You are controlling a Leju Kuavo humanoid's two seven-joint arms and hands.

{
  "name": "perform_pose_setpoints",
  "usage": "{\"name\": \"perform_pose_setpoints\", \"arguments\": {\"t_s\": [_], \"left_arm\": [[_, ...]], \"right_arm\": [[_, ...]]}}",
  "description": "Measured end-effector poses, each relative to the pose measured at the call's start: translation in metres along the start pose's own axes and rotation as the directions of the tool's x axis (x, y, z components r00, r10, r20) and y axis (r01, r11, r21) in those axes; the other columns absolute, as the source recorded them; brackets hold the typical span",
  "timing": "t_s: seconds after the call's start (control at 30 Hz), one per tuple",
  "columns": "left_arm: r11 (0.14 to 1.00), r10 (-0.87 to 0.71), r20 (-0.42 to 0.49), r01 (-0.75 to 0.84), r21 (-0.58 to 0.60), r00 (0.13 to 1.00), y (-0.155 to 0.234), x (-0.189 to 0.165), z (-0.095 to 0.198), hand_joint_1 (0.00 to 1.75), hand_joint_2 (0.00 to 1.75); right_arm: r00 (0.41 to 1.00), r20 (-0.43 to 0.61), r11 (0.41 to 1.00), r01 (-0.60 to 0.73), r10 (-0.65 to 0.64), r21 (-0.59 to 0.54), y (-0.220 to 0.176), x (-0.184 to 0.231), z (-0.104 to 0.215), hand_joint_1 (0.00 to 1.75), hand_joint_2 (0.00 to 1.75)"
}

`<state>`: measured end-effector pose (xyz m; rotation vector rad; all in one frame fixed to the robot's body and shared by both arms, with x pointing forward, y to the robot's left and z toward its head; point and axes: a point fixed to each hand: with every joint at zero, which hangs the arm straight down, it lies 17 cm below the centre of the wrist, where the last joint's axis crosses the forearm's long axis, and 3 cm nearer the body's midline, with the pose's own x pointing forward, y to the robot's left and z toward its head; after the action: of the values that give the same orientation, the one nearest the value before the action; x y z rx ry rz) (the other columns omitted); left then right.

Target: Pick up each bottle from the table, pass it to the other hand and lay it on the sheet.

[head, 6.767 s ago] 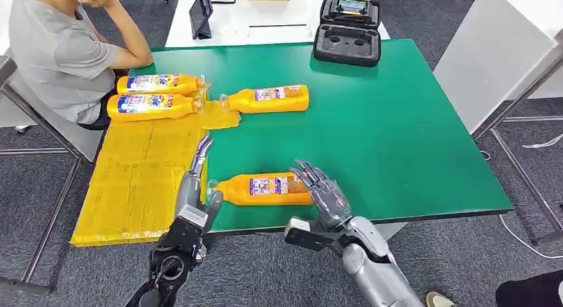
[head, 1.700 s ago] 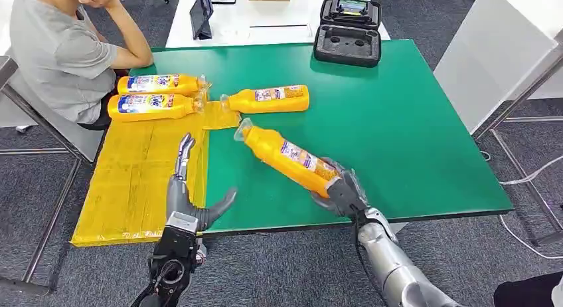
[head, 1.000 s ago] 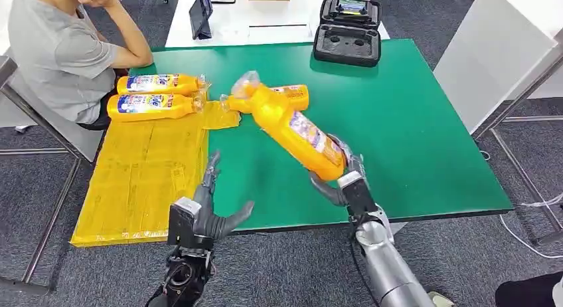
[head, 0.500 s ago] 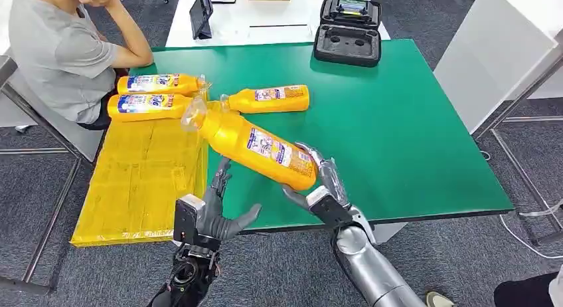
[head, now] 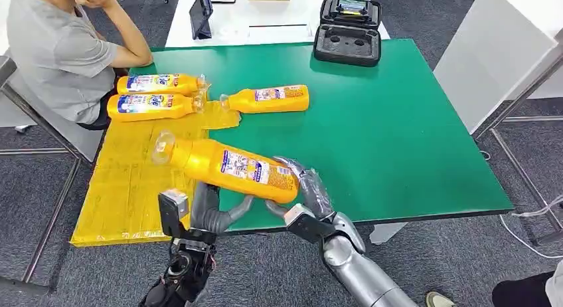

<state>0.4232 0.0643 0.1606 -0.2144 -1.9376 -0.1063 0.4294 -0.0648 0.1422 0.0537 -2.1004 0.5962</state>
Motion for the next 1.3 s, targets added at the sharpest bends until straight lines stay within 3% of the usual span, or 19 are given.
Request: {"name": "perform_pose_setpoints", "arguments": {"t_s": [0.3, 0.7, 0.97, 1.3], "left_arm": [[0.985, 0.17, -0.041, -0.17, 0.006, 0.985, 0.006, 0.003, -0.009, 0.0, 1.75], [0.982, 0.188, -0.019, -0.188, -0.005, 0.982, 0.006, 0.014, -0.017, 0.0, 1.75], [0.939, 0.332, -0.047, -0.334, -0.081, 0.942, -0.007, 0.021, -0.015, 0.0, 1.75], [0.911, 0.382, -0.041, -0.383, -0.153, 0.923, -0.017, 0.033, -0.013, 0.0, 1.75]], "right_arm": [[0.999, 0.005, 0.999, -0.041, 0.04, 0.007, 0.005, -0.001, -0.002, 1.75, 1.75], [0.999, -0.013, 0.999, -0.042, 0.042, 0.013, 0.008, -0.008, 0.001, 1.75, 1.75], [0.999, -0.019, 0.999, -0.037, 0.037, 0.002, 0.001, -0.01, 0.001, 1.75, 1.75], [0.983, -0.055, 0.984, 0.177, -0.178, -0.015, -0.001, -0.009, 0.003, 1.75, 1.75]]}}
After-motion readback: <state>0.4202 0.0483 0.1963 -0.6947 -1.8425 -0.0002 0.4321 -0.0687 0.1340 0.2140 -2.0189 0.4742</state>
